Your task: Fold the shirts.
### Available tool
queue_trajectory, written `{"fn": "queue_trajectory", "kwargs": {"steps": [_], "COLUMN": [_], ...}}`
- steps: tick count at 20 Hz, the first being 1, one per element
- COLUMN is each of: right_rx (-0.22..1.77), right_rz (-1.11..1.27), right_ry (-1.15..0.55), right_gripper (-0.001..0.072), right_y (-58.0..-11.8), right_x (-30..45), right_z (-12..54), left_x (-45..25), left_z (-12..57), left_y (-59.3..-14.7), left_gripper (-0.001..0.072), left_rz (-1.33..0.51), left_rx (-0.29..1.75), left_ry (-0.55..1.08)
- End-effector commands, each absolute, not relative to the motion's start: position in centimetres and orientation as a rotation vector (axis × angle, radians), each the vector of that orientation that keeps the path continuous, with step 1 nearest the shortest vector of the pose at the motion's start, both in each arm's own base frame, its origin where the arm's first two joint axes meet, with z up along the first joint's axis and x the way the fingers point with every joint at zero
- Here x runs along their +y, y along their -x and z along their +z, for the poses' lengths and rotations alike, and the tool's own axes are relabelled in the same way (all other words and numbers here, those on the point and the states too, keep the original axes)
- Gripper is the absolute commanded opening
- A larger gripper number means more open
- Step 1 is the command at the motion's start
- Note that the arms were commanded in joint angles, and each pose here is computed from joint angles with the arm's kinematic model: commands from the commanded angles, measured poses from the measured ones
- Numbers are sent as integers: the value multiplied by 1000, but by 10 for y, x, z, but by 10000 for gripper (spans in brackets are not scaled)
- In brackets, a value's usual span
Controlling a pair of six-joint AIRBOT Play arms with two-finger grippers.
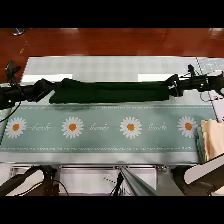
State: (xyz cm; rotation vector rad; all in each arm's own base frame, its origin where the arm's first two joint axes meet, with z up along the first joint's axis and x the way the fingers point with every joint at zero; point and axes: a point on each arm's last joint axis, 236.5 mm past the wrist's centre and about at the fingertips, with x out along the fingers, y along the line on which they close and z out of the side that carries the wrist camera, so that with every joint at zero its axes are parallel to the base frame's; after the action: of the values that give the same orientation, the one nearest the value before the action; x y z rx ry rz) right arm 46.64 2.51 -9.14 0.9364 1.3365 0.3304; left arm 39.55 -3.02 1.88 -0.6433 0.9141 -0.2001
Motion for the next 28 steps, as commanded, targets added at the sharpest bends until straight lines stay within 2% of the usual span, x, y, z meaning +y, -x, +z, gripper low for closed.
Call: {"fn": "queue_trajectory", "kwargs": {"steps": [1,2,3,4,5,9,12,16,20,23,28], "right_rx": [1412,1427,1424,1411,1396,1368,1285,1168,1080,1027,980], "right_rz": [401,430,449,448,424,299,274,252,228,260,300], "right_ry": [-881,-875,-861,-835,-785,-546,-458,-448,-469,-471,-503], "right_gripper": [455,190,22,23,23,23,22,23,23,23,23], "right_y": [-455,-451,-450,-449,-447,-410,-367,-306,-260,-244,-247], "right_x": [61,67,68,63,53,10,13,34,50,62,72], "right_z": [-96,-90,-81,-71,-60,-3,43,85,113,133,145], "left_x": [-45,-50,-56,-65,-75,-143,-212,-319,-415,-471,-544], "left_z": [20,20,20,20,22,35,50,40,-11,-33,-56], "left_y": [-394,-393,-391,-388,-386,-375,-375,-369,-341,-311,-225], "left_gripper": [700,699,649,215,23,19,18,17,17,17,18], "left_rz": [-234,-246,-262,-289,-325,-512,-618,-784,-878,-924,-1080], "left_rx": [922,927,936,950,955,964,909,944,1144,1276,1417], "left_ry": [630,625,618,607,594,502,419,304,195,201,223]}}
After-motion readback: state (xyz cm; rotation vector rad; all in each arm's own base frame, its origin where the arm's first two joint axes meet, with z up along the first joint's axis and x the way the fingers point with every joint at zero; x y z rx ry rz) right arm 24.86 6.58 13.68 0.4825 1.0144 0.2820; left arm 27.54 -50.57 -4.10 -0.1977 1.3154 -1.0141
